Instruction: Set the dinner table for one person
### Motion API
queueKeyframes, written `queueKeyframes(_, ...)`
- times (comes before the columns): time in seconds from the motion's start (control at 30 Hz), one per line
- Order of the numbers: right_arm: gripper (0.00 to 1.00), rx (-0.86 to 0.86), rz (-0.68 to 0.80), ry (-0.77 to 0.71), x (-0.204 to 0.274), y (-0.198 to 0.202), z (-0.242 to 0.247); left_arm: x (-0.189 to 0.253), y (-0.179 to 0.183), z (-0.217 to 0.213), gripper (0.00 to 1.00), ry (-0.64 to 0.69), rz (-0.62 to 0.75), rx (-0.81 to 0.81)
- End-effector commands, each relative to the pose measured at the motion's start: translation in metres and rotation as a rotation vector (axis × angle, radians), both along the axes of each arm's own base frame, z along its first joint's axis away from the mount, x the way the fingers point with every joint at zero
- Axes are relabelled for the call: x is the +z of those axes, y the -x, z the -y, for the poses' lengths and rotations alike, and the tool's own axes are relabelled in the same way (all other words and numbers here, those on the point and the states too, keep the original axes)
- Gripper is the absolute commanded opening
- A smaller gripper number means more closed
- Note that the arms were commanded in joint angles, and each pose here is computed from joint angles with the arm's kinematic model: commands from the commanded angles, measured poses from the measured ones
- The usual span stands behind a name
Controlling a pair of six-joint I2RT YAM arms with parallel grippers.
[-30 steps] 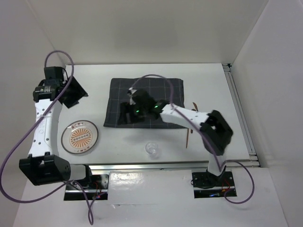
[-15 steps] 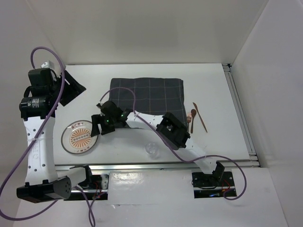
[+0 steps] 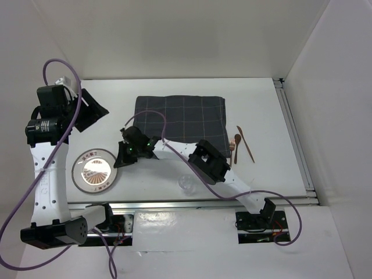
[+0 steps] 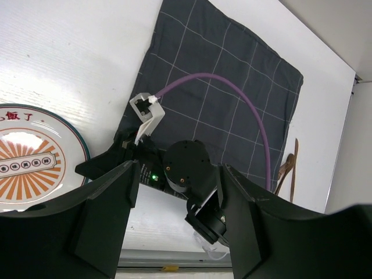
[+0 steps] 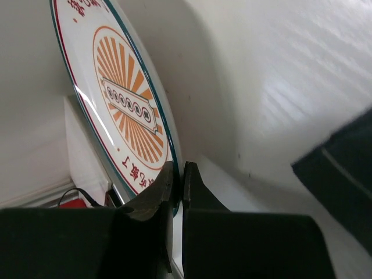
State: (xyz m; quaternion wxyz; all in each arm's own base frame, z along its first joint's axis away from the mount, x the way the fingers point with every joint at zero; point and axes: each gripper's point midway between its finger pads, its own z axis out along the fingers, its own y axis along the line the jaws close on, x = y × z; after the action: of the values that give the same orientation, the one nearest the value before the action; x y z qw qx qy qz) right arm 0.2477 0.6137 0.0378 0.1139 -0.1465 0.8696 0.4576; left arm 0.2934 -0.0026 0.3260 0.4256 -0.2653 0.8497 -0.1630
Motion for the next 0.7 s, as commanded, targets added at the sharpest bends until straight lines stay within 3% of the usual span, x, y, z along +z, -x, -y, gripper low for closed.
queueKeyframes(0.0, 0.00, -0.053, 0.058, -0.028, 0.041, -0.007, 0.010, 0.015, 0.001, 0.010, 0.72, 0.003, 0.048, -0.065)
queueKeyframes(0.2, 0.00, -0.085, 0.132, -0.163, 0.140, -0.033, 0.030, 0.034, 0.000, 0.019, 0.72, 0.023, 0.104, -0.111)
queueKeyframes(0.3, 0.00, -0.175, 0.141, -0.160, 0.157, -0.073, 0.072, 0.040, 0.002, 0.026, 0.72, 0.049, 0.126, -0.138)
queueKeyframes(0.5, 0.00, -0.375, 0.115, -0.102, 0.166, -0.131, 0.164, 0.033, 0.000, 0.028, 0.72, 0.053, 0.121, -0.158)
queueKeyframes(0.67, 0.00, -0.560, 0.055, -0.034, 0.137, -0.171, 0.254, 0.022, 0.000, 0.031, 0.71, 0.072, 0.098, -0.174)
